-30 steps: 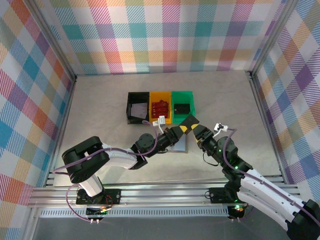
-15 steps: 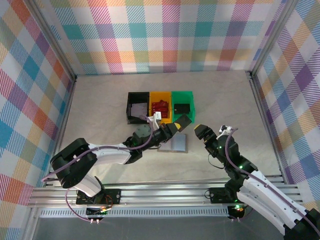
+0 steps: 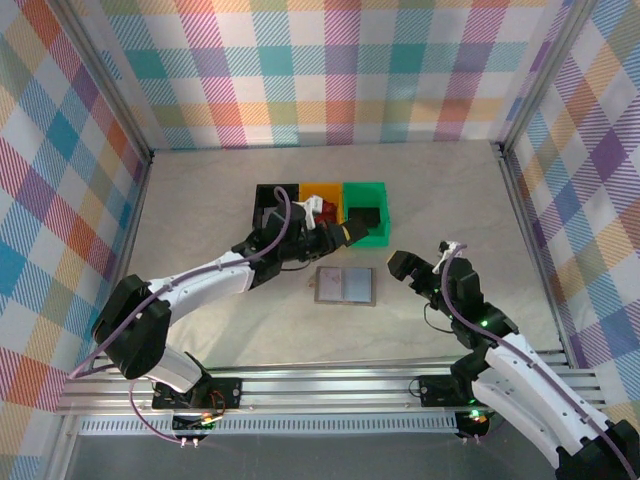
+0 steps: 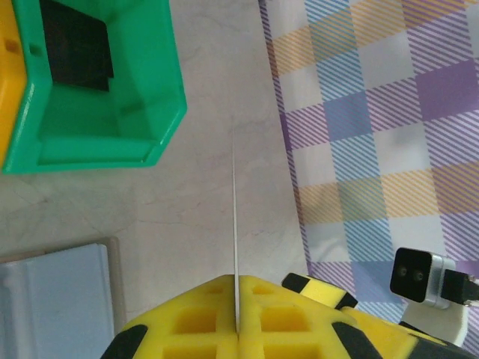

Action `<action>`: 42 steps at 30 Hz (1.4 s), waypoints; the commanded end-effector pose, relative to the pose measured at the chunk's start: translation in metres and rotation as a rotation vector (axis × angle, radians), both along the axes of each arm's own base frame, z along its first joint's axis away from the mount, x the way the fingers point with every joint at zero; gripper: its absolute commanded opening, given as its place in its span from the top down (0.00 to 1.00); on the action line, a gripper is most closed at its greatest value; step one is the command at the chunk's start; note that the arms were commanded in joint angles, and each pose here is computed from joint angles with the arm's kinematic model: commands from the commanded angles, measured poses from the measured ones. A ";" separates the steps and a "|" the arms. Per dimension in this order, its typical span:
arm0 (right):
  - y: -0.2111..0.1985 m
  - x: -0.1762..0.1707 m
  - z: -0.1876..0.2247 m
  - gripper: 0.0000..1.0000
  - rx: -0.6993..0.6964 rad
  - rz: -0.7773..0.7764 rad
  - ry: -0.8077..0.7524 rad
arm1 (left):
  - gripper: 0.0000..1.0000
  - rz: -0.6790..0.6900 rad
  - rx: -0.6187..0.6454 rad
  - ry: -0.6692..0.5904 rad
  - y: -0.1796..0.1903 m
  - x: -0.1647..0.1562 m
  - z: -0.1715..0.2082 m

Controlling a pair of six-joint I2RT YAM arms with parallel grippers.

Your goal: Take the credit cards out of the card holder

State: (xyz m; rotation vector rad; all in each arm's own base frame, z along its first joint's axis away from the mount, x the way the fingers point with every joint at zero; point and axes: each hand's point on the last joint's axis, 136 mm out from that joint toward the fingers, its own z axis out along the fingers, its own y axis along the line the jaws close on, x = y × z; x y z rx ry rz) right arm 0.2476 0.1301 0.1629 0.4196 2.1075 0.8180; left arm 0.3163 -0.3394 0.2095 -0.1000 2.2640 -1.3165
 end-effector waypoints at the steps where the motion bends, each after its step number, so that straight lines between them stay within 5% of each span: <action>1: 0.004 -0.003 -0.007 0.01 -0.030 0.063 0.006 | 1.00 -0.078 0.088 0.009 0.003 -0.003 0.002; 19: 0.002 -0.013 -0.046 0.01 0.025 0.048 0.051 | 1.00 -0.158 0.197 -0.019 -0.024 0.073 0.009; 42: -0.003 -0.018 -0.042 0.01 0.036 0.035 0.019 | 1.00 -0.144 0.346 0.127 -0.051 0.130 -0.072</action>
